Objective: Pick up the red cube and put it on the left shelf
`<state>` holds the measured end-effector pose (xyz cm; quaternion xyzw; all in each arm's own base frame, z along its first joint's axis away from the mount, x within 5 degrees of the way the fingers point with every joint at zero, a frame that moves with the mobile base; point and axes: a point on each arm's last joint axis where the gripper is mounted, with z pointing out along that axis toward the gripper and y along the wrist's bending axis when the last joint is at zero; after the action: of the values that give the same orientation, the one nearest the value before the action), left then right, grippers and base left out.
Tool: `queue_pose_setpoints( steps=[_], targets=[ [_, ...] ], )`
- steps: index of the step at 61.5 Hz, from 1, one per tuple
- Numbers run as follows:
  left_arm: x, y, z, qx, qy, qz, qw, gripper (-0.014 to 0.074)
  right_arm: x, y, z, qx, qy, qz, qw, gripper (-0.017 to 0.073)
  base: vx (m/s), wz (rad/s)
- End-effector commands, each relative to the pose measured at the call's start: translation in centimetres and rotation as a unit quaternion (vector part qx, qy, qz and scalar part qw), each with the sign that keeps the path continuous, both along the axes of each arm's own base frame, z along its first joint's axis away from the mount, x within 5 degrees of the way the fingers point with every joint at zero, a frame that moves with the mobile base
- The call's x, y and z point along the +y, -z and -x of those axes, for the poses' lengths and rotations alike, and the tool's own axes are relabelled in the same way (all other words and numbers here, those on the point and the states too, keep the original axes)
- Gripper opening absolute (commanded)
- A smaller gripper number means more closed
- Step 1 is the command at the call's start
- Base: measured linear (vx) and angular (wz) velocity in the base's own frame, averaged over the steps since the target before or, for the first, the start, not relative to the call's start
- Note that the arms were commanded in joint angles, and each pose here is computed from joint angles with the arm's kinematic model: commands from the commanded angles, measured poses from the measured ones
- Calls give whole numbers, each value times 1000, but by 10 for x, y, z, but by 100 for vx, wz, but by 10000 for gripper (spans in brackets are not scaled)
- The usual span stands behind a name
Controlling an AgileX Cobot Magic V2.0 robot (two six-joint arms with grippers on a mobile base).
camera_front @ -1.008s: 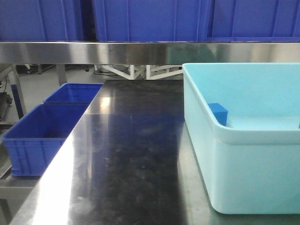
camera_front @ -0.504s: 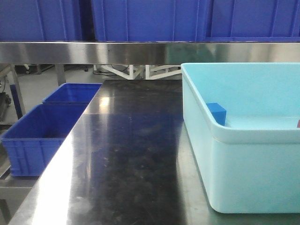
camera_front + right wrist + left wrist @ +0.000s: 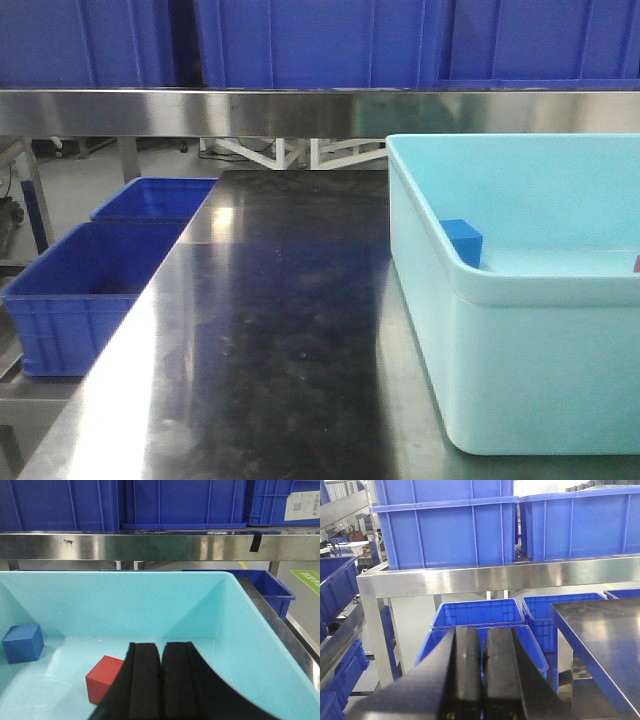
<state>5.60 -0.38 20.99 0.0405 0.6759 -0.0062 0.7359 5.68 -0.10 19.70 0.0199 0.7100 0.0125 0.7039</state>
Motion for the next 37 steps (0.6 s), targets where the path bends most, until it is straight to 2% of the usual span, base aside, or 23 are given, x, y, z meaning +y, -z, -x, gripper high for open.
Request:
queue_pose_setpoints(
  steps=[1, 37],
  targets=[
    [0, 0, -1, -27, -2, 4, 1000, 106, 1, -17, 3, -66, -6, 4, 998, 53, 0, 0],
    [0, 0, -1, -27, -2, 4, 1000, 106, 4, -30, 2, -122, -19, 4, 992, 53, 0, 0]
  ],
)
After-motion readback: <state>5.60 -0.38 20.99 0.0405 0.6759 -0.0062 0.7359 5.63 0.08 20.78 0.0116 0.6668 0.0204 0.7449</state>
